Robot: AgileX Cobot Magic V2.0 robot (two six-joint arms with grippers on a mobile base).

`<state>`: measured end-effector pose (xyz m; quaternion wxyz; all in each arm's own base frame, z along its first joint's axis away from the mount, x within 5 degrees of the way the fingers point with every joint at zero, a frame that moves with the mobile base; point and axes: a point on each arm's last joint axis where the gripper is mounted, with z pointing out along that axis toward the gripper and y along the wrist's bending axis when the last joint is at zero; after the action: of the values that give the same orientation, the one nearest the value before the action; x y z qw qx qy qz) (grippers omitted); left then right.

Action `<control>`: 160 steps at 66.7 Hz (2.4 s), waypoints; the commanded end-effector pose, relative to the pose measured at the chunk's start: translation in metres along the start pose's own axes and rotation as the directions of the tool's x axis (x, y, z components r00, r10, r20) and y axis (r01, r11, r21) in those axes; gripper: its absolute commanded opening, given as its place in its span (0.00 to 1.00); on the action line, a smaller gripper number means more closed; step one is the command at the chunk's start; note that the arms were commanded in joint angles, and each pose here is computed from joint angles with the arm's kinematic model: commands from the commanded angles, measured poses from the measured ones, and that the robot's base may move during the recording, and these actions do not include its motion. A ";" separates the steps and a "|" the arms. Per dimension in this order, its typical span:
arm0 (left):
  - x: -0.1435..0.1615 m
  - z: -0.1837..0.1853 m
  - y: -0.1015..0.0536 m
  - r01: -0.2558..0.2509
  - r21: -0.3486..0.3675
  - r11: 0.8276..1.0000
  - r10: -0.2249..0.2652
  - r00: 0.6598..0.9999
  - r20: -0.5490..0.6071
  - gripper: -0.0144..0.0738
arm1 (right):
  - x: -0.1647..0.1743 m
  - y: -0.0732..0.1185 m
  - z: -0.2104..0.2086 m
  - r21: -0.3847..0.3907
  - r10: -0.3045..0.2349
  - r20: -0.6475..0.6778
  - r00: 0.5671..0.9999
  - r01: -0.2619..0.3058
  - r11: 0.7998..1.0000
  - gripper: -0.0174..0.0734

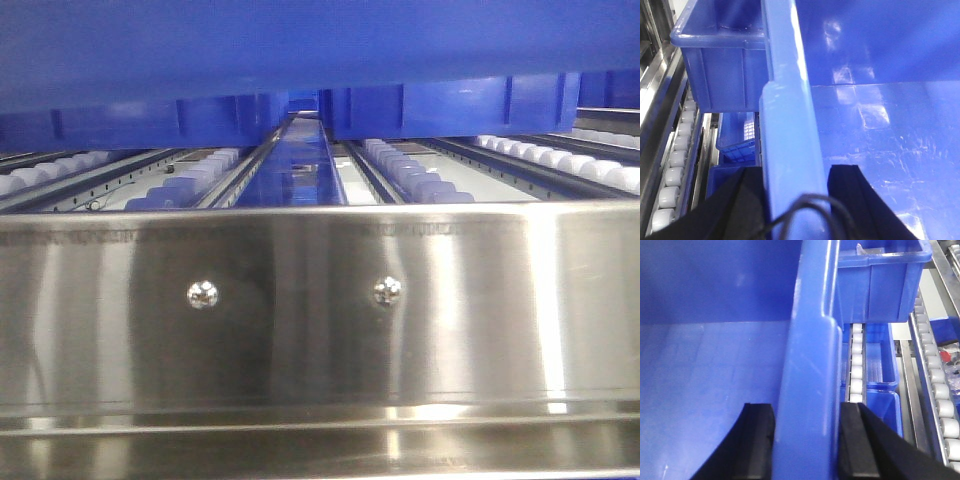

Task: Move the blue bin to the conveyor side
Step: 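Lift the blue bin with both grippers and pull it off the rollers, then hold the blue bin in both grippers while driving away from the rack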

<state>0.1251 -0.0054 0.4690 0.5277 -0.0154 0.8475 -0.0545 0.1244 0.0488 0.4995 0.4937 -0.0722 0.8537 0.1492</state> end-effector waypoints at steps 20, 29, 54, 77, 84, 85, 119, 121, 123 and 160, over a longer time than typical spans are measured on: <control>-0.012 -0.010 0.002 -0.046 -0.041 0.998 0.051 0.989 0.141 0.14 | -0.013 -0.005 -0.012 0.063 -0.069 0.151 0.986 0.060 0.996 0.11; -0.012 -0.010 0.002 -0.046 -0.041 0.998 0.051 0.989 0.141 0.14 | -0.013 -0.005 -0.012 0.063 -0.069 0.151 0.986 0.060 0.996 0.11; -0.012 -0.010 0.002 -0.046 -0.041 0.998 0.051 0.989 0.141 0.14 | -0.013 -0.005 -0.012 0.063 -0.070 0.154 0.986 0.061 0.996 0.11; -0.010 -0.021 0.001 -0.048 -0.040 0.998 0.054 0.984 0.170 0.14 | -0.013 -0.005 -0.012 0.063 -0.070 0.154 0.986 0.061 0.996 0.11; -0.010 -0.022 0.001 -0.048 -0.040 0.998 0.054 0.984 0.171 0.14 | -0.013 -0.005 -0.012 0.063 -0.070 0.154 0.986 0.061 0.996 0.11; -0.010 -0.022 0.001 -0.048 -0.040 0.998 0.054 0.984 0.171 0.14 | -0.013 -0.005 -0.012 0.063 -0.070 0.154 0.986 0.061 0.996 0.11; -0.010 -0.022 0.001 -0.048 -0.040 0.998 0.054 0.984 0.171 0.14 | -0.013 -0.005 -0.012 0.063 -0.070 0.154 0.986 0.061 0.996 0.11; -0.010 -0.022 0.001 -0.048 -0.040 0.998 0.054 0.984 0.171 0.14 | -0.013 -0.005 -0.012 0.063 -0.070 0.154 0.986 0.061 0.996 0.11; -0.010 -0.022 0.001 -0.048 -0.040 0.998 0.054 0.984 0.171 0.14 | -0.013 -0.005 -0.012 0.063 -0.070 0.154 0.986 0.061 0.996 0.11; -0.010 -0.022 0.001 -0.048 -0.040 0.998 0.054 0.984 0.171 0.14 | -0.013 -0.005 -0.012 0.063 -0.070 0.154 0.986 0.061 0.996 0.11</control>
<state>0.1157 -0.0050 0.4724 0.5400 -0.0144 0.8401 -0.0495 0.1260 0.0496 0.4986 0.4918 -0.0723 0.8547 0.1494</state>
